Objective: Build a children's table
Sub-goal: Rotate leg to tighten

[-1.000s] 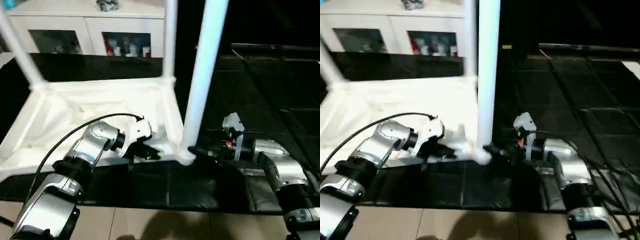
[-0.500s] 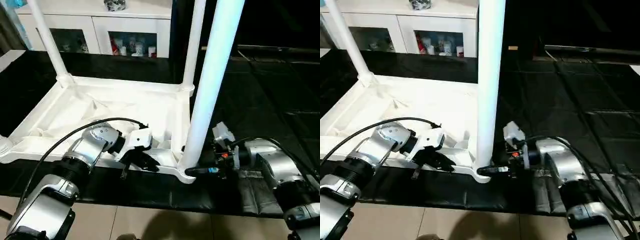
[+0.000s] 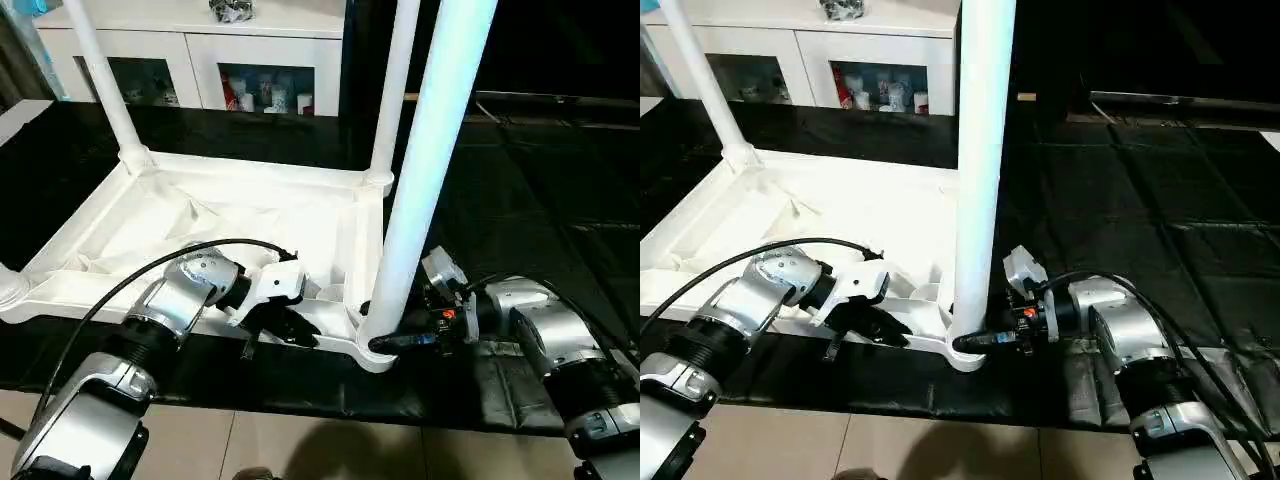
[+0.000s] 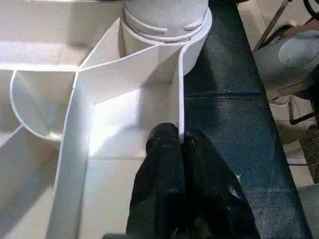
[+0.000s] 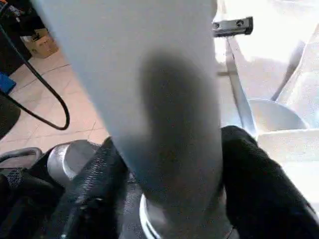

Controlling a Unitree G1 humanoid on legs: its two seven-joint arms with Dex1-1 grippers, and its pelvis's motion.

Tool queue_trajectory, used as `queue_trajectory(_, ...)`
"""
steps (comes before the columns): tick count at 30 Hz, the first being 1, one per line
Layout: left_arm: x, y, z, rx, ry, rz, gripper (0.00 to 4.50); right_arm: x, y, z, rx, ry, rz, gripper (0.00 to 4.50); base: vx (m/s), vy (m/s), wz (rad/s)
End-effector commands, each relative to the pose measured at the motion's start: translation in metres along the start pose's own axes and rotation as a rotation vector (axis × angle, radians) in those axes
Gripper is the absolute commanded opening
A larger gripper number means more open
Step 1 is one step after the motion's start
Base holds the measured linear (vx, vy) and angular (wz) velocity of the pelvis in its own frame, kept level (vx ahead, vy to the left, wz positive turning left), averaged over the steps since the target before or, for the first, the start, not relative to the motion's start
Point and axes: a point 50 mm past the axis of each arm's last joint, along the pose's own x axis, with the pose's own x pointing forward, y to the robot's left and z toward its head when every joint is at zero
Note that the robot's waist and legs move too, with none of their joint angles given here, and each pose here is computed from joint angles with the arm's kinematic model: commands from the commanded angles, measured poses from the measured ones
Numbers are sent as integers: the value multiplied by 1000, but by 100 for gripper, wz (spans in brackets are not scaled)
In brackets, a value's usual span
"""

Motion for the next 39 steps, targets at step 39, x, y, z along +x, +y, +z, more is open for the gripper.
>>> queue_trajectory(39, 33, 57, 51, -300, -236, 532, 0, 92, -42, 3, 455, -292, -712, 266, -1, 1, -1)
